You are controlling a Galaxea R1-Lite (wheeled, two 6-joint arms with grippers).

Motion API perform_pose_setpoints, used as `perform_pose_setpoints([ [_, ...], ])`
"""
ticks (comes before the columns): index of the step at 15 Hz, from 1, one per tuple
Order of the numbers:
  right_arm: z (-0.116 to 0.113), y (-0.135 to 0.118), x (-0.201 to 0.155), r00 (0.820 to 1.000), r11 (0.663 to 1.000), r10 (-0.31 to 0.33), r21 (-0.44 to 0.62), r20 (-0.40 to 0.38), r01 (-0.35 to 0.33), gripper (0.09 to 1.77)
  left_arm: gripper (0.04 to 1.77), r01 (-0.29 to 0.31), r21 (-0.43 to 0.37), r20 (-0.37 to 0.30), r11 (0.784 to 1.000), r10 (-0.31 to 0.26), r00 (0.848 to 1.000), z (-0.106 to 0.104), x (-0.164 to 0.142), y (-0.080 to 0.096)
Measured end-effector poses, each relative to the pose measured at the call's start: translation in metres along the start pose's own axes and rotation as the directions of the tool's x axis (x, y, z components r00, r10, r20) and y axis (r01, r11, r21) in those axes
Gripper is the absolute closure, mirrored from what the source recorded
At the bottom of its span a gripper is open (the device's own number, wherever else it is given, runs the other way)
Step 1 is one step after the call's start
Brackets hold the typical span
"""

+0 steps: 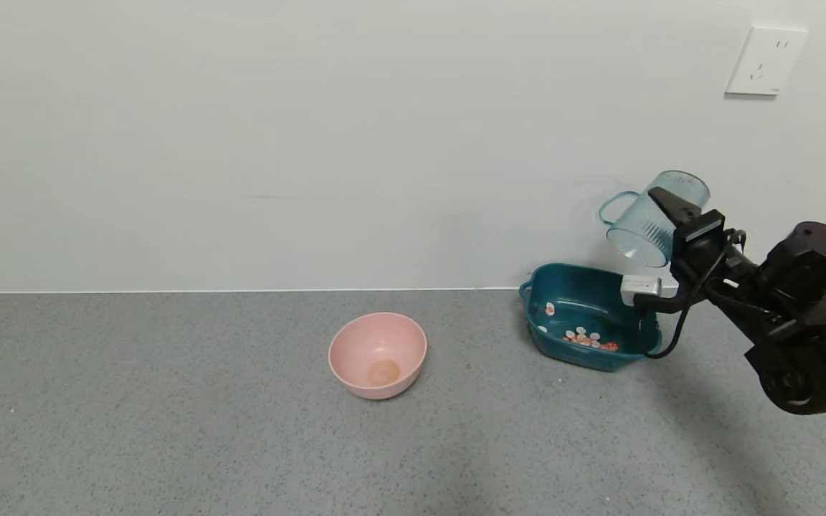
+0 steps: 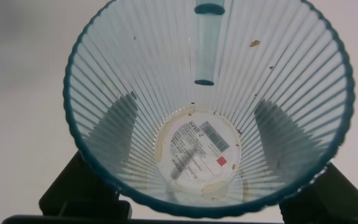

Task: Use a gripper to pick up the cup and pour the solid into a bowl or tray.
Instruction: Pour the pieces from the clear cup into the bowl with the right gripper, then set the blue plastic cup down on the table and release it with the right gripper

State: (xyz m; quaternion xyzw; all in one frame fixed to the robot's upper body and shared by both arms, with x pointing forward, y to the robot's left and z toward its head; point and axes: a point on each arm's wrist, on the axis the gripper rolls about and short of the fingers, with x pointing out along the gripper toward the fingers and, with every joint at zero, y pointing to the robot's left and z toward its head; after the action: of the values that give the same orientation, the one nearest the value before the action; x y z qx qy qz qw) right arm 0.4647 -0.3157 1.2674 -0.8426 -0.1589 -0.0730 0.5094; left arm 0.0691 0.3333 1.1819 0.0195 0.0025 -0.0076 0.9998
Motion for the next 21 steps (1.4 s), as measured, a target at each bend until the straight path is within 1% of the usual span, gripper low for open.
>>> perform_pose_setpoints([
  [2, -0.001, -0.007, -0.011, 0.995, 0.994, 0.054, 0.1, -0.078, -0.046, 0.51, 0.09, 0.0, 0.0, 0.0, 1.0, 0.0, 1.0, 0.0, 0.0, 0.0],
  [4, 0.0, -0.013, -0.023, 0.984, 0.972, 0.107, 0.225, -0.145, -0.072, 0.51, 0.09, 0.0, 0.0, 0.0, 1.0, 0.0, 1.0, 0.0, 0.0, 0.0],
  [5, 0.0, -0.015, -0.028, 0.979, 0.956, 0.125, 0.283, -0.164, -0.074, 0.51, 0.09, 0.0, 0.0, 0.0, 1.0, 0.0, 1.0, 0.0, 0.0, 0.0],
  [6, -0.001, -0.016, -0.033, 0.972, 0.934, 0.147, 0.349, -0.186, -0.074, 0.51, 0.09, 0.0, 0.0, 0.0, 1.0, 0.0, 1.0, 0.0, 0.0, 0.0],
  [8, -0.001, -0.017, -0.043, 0.95, 0.885, 0.197, 0.46, -0.242, -0.067, 0.51, 0.09, 0.0, -0.001, 0.0, 1.0, 0.0, 1.0, 0.0, 0.0, 0.0],
  [10, 0.002, -0.019, -0.051, 0.93, 0.816, 0.237, 0.576, -0.28, -0.035, 0.51, 0.09, 0.0, -0.001, 0.0, 1.0, 0.0, 1.0, 0.0, 0.0, 0.0],
  [12, 0.009, -0.022, -0.055, 0.904, 0.731, 0.274, 0.682, -0.327, 0.024, 0.51, 0.09, 0.0, 0.0, 0.0, 1.0, 0.0, 1.0, 0.0, 0.0, 0.0],
  [13, 0.014, -0.024, -0.056, 0.895, 0.689, 0.294, 0.724, -0.337, 0.046, 0.51, 0.09, 0.0, 0.0, 0.0, 1.0, 0.0, 1.0, 0.0, 0.0, 0.0],
  [15, 0.029, -0.025, -0.058, 0.875, 0.591, 0.367, 0.805, -0.315, 0.042, 0.51, 0.09, 0.0, -0.001, 0.0, 1.0, 0.0, 1.0, 0.0, 0.0, 0.0],
  [16, 0.038, -0.027, -0.059, 0.868, 0.53, 0.398, 0.847, -0.295, 0.045, 0.51, 0.09, 0.0, 0.0, 0.0, 1.0, 0.0, 1.0, 0.0, 0.0, 0.0],
  [17, 0.047, -0.031, -0.06, 0.864, 0.456, 0.424, 0.888, -0.271, 0.055, 0.51, 0.09, 0.0, -0.001, 0.0, 1.0, 0.0, 1.0, 0.0, 0.0, 0.0],
  [18, 0.058, -0.037, -0.06, 0.861, 0.375, 0.45, 0.925, -0.236, 0.057, 0.51, 0.09, 0.0, 0.0, 0.0, 1.0, 0.0, 1.0, 0.0, 0.0, 0.0],
  [20, 0.077, -0.05, -0.06, 0.858, 0.238, 0.487, 0.97, -0.161, 0.047, 0.51, 0.09, 0.0, 0.0, 0.0, 1.0, 0.0, 1.0, 0.0, 0.0, 0.0],
  [21, 0.084, -0.059, -0.06, 0.86, 0.165, 0.494, 0.985, -0.127, 0.05, 0.51, 0.09, 0.0, 0.0, 0.0, 1.0, 0.0, 1.0, 0.0, 0.0, 0.0],
])
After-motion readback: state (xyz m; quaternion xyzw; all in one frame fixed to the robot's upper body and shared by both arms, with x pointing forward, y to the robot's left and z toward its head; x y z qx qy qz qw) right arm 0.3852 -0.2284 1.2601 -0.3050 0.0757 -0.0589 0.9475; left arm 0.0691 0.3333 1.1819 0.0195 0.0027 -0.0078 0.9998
